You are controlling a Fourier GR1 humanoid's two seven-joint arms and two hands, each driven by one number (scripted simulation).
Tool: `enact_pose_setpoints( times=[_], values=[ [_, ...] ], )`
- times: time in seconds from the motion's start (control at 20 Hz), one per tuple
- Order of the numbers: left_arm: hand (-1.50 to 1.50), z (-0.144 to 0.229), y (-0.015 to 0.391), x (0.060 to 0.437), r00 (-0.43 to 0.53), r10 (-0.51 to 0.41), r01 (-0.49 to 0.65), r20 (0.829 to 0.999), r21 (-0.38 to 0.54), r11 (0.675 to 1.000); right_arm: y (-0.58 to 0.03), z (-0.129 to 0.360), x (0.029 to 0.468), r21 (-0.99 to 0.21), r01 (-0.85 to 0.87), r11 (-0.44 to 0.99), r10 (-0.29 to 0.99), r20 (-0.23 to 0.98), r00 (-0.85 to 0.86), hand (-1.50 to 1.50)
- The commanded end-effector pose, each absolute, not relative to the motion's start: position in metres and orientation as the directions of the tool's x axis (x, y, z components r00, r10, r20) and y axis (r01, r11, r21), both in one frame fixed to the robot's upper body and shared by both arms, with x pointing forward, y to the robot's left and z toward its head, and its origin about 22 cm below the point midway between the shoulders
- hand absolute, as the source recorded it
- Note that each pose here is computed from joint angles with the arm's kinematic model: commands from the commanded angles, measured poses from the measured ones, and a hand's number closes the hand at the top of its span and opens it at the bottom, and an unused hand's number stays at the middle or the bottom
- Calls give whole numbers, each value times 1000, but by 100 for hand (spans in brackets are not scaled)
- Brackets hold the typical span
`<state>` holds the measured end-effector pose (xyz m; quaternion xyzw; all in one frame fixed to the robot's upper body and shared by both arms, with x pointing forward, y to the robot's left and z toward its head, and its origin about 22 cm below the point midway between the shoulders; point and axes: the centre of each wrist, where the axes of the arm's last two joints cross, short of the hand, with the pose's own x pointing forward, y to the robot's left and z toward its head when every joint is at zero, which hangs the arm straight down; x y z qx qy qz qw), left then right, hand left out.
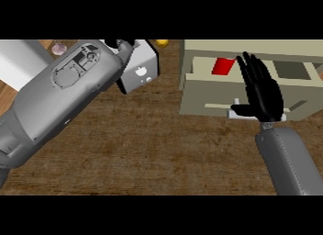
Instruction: Pick up the can, place it into the drawer and close the drawer
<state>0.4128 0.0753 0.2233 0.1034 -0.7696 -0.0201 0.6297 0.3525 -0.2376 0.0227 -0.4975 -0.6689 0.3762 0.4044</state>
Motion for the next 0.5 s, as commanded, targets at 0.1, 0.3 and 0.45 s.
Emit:
enact_pose_setpoints(
  times=[0.1,0.3,0.45],
  values=[
    [-150,214,97,405,-167,-202,-138,965,180,974,-229,0,372,-903,366,223,973,186,-135,-150],
    [-150,219,116,400,-157,-193,-139,968,172,975,-214,15,398,-889,400,224,974,194,-115,-150],
    [-150,200,127,393,-141,-193,-137,971,174,975,-217,11,405,-882,422,211,977,186,-101,-150]
  ],
)
